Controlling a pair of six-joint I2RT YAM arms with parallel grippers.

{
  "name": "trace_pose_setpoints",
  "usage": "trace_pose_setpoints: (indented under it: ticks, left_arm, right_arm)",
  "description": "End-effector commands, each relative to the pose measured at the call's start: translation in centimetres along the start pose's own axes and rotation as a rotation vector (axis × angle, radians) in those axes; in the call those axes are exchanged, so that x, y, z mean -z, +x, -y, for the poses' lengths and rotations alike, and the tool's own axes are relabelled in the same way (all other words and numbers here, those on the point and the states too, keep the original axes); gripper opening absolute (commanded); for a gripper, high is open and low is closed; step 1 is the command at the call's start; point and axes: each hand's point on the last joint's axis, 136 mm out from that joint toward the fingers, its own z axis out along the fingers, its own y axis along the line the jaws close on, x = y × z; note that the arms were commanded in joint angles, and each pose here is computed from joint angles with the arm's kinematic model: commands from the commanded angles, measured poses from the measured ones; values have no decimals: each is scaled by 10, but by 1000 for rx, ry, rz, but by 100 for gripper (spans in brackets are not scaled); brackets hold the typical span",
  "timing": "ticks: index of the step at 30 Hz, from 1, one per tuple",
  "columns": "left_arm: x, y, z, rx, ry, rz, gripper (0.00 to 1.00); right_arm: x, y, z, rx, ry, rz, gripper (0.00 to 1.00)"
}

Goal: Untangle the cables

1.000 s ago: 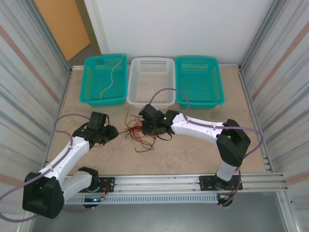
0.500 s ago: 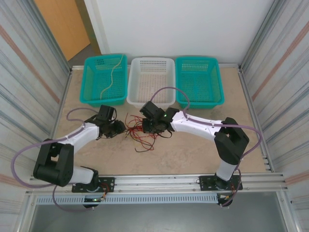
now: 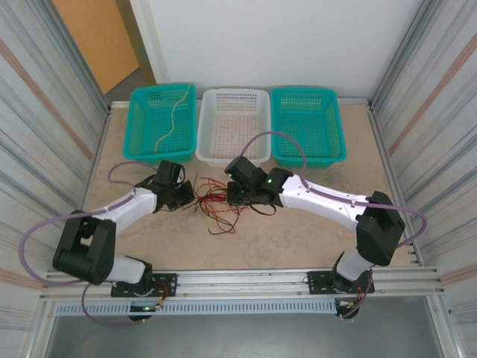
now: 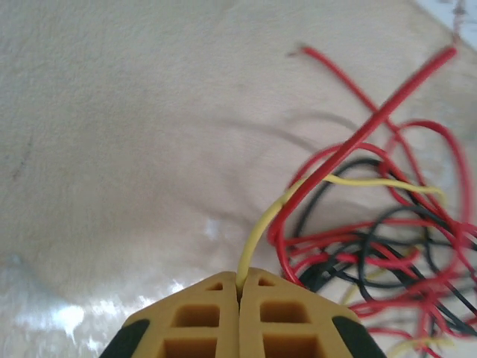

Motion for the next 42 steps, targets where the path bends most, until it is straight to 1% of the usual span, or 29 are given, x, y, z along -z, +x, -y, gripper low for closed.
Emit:
trace_pose_setpoints:
  ticks: [1,4,6,7,9,10,15,18,22,25,28,31,36,39,42]
  left_arm:
    - [42,-5,33,-112,71,73,4]
    - [79,-4,72,-218,190,133,9]
    - [102,-4,97,-283,266,165,10]
    - [111,-4,106,-300,298,173,9]
    - [126,-3,122,-328,363,178,0]
    - [131,-4,127,-334,382,179,0]
    - [150,-4,149,-363,476,168,0]
    - [170,-8,160,-385,528,205,0]
    - [203,-14,176,-410,612,265,0]
    - [225,-10,192,-454,705,261,0]
    - [242,-8,200,-492,748,262,0]
    - [254,-7,201,-529,751,274,0]
    - [263,-4,204,-563,774,274,0]
    - [265,-1,209,-565,806,258,0]
    - [261,2,210,-570,814,234,0]
  right_arm:
    - [12,-6,-6,47,-27,26,21]
    - [19,-14,-23,108,-81,58,33]
    - [22,-21,-30,131,-101,84,47]
    - [22,-25,-32,133,-102,94,51]
    - [21,-30,-35,138,-109,108,57]
    - [20,-32,-36,135,-113,109,58]
    - [10,-30,-37,132,-122,87,60]
    - [6,-27,-28,127,-82,76,61]
    - [-9,-14,0,93,-1,32,62]
    - [-19,-4,27,33,60,-11,61]
    - [-19,1,43,-6,82,-14,61]
    - [-9,-3,54,-21,103,10,62]
    - [19,-18,71,-20,154,63,63]
    - [45,-29,60,25,103,137,65]
    - [78,-41,48,41,25,223,63]
